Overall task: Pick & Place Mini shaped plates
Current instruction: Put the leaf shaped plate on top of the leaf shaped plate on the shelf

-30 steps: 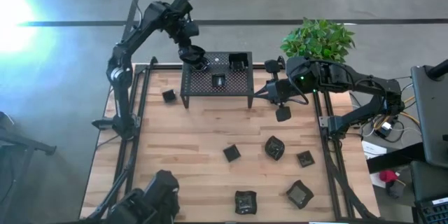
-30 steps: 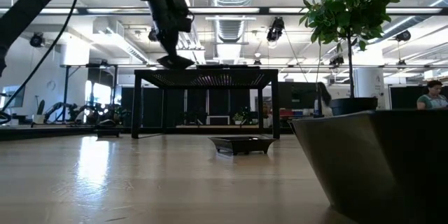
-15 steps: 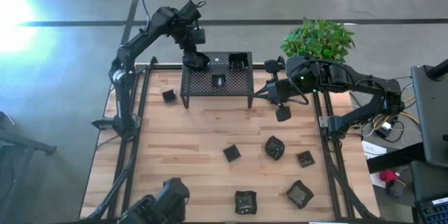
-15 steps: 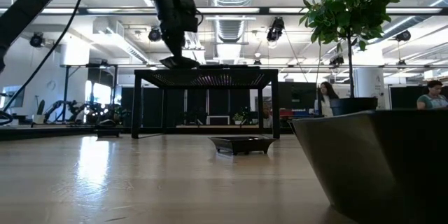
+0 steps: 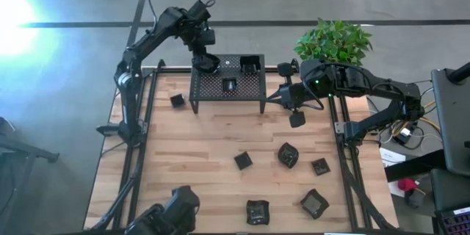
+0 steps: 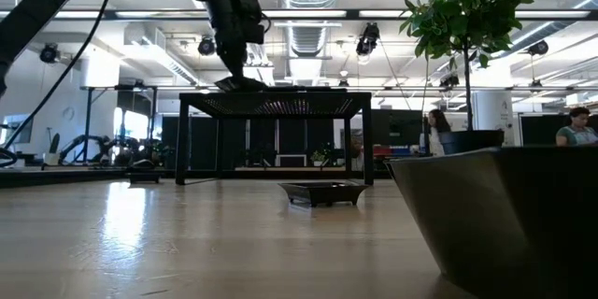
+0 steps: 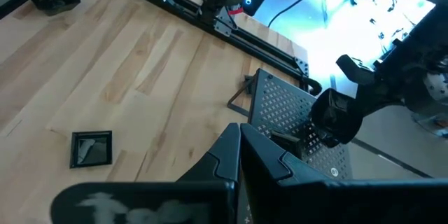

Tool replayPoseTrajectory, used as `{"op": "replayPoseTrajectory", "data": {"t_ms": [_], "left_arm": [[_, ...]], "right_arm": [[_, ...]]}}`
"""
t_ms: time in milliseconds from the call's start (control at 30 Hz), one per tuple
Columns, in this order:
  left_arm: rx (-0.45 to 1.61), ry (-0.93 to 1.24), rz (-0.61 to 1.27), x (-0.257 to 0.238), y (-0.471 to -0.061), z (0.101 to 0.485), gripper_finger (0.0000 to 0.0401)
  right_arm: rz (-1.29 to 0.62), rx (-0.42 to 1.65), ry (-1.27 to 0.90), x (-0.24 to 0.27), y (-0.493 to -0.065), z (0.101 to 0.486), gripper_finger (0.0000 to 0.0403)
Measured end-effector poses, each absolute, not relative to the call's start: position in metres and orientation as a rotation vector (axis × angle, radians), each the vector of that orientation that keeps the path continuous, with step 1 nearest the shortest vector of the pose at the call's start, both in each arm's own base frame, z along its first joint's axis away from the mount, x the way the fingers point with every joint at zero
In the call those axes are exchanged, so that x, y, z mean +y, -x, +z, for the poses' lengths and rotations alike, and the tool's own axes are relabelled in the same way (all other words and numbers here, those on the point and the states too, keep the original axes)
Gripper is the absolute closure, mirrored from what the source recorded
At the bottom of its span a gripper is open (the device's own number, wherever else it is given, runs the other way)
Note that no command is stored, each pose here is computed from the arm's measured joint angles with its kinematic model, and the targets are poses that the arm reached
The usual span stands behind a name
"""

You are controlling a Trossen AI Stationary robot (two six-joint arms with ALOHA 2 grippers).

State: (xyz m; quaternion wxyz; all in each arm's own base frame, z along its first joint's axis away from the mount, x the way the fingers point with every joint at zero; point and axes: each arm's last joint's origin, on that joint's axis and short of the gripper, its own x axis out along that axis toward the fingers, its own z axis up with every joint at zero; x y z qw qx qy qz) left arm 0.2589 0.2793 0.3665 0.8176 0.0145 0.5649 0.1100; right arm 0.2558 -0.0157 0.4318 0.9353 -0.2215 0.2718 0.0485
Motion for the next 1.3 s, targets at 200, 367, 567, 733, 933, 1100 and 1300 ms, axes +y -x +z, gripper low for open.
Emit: {"op": "replayPoseTrajectory", "data": {"t_ms": [200,367,567,733,933,1100,1300], "left_arm": [[1.242,-0.023,0.241,0.281,-0.26,0.355,0.0401],[1.234,-0.028,0.269,0.283,-0.261,0.354,0.0401],[1.199,-0.031,0.299,0.286,-0.264,0.356,0.0394],[1.191,-0.022,0.31,0.286,-0.264,0.356,0.0377],[1.187,0.0,0.324,0.286,-0.264,0.356,0.0353],[1.19,0.015,0.335,0.284,-0.264,0.357,0.034],[1.209,-0.019,0.379,0.28,-0.262,0.363,0.0339]], "right_arm": [[0.099,0.556,0.453,-0.016,-0.256,0.432,0.0394],[0.1,0.556,0.455,-0.016,-0.256,0.432,0.0394],[0.1,0.556,0.455,-0.016,-0.256,0.432,0.0394],[0.099,0.556,0.455,-0.016,-0.256,0.432,0.0394],[0.099,0.556,0.456,-0.016,-0.256,0.432,0.0394],[0.1,0.556,0.458,-0.016,-0.256,0.432,0.0394],[0.099,0.553,0.46,-0.016,-0.256,0.432,0.0394]]}}
